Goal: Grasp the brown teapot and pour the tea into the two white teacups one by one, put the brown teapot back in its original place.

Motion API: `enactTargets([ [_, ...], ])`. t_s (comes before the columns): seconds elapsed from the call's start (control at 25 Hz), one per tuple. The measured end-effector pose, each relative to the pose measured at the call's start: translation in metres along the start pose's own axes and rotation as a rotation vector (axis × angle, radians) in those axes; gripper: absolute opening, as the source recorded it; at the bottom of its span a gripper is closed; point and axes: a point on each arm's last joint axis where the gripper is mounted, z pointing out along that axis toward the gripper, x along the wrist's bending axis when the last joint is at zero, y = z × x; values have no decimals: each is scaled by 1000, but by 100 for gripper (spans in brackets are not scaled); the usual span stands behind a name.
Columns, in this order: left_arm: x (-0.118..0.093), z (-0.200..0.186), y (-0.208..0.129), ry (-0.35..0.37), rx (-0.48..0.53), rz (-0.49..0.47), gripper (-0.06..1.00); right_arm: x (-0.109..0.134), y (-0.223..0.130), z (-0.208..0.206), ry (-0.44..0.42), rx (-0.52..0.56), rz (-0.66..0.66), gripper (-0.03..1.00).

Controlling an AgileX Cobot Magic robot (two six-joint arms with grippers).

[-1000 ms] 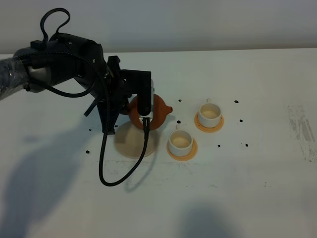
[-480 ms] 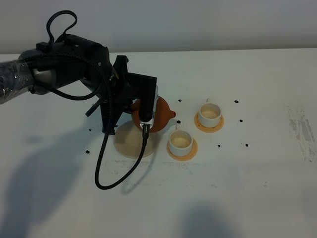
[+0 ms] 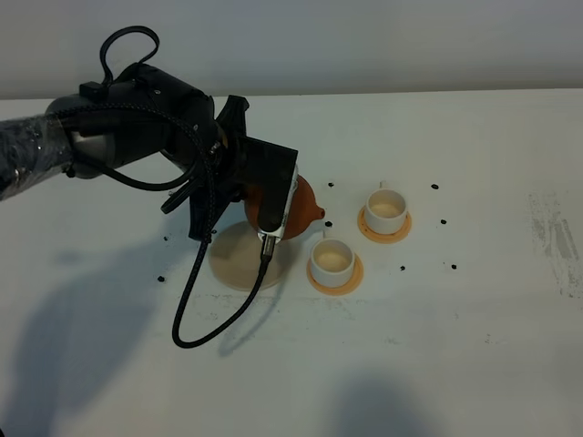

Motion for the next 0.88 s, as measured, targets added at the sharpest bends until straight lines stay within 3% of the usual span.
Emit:
enactTargets([
  [0.88, 1, -1, 8, 31, 14, 104, 9, 0, 0, 0, 0, 0, 0, 26],
])
